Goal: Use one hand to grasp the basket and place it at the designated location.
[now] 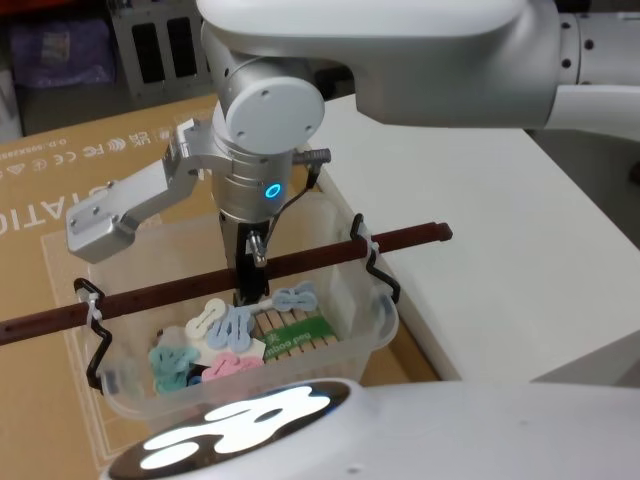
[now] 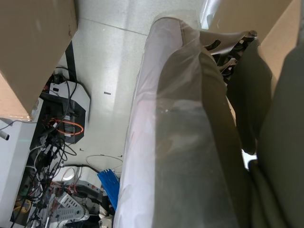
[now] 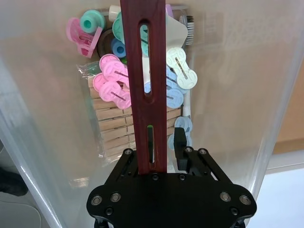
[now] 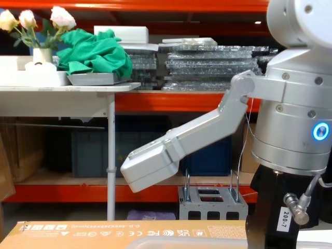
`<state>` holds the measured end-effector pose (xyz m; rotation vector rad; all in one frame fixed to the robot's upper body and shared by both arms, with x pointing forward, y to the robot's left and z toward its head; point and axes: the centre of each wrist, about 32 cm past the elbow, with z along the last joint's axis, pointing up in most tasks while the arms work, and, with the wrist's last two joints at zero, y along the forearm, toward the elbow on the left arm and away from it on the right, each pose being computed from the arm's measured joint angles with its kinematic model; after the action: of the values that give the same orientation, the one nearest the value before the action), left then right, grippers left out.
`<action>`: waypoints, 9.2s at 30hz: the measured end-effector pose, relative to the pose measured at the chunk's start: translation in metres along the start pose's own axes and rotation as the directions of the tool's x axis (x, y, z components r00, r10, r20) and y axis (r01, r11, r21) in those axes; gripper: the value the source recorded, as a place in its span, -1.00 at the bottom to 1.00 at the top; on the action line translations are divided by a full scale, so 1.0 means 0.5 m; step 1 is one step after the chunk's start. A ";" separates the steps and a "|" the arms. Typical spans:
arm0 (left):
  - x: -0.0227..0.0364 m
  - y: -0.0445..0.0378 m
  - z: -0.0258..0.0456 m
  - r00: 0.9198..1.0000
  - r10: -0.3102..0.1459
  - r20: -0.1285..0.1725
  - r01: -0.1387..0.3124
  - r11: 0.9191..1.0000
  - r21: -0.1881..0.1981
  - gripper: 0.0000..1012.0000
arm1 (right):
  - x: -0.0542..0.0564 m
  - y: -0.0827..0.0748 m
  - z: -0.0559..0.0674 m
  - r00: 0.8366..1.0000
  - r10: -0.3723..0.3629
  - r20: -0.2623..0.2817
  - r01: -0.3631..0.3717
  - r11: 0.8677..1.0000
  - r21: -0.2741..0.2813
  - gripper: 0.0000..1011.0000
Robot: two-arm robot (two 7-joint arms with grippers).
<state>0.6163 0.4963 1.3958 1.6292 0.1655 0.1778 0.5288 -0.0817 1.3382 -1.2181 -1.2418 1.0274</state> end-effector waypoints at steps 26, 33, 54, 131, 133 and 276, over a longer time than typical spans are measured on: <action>0.000 0.000 0.000 1.000 0.000 0.000 0.000 1.000 0.000 -1.00 | -0.023 -0.022 -0.002 1.000 -0.026 -0.010 0.026 1.000 -0.008 -1.00; 0.000 0.000 0.000 1.000 0.000 0.000 0.000 1.000 0.000 -1.00 | -0.029 -0.032 -0.002 0.999 -0.038 -0.009 0.038 0.999 -0.010 -1.00; 0.000 0.000 0.000 1.000 0.000 0.000 0.000 1.000 0.000 -1.00 | -0.089 -0.118 -0.034 0.992 -0.101 -0.073 0.101 0.995 -0.008 -1.00; 0.000 0.000 0.000 1.000 0.000 0.000 0.000 1.000 0.000 -1.00 | -0.669 -0.294 -0.252 0.196 -0.200 -0.960 0.040 0.980 -0.196 -1.00; 0.000 0.000 0.000 1.000 0.000 0.000 0.000 1.000 0.000 -1.00 | -0.674 -0.286 -0.251 0.179 -0.192 -0.965 0.035 0.981 -0.188 -1.00; 0.000 0.000 0.000 1.000 0.000 0.000 0.000 1.000 0.000 -1.00 | -0.727 -0.335 -0.191 0.114 -0.274 -0.955 0.157 0.954 -0.255 0.98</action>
<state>0.6163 0.4963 1.3958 1.6292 0.1654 0.1778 0.5798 -0.4686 1.4688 -1.3185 -0.2944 -0.2410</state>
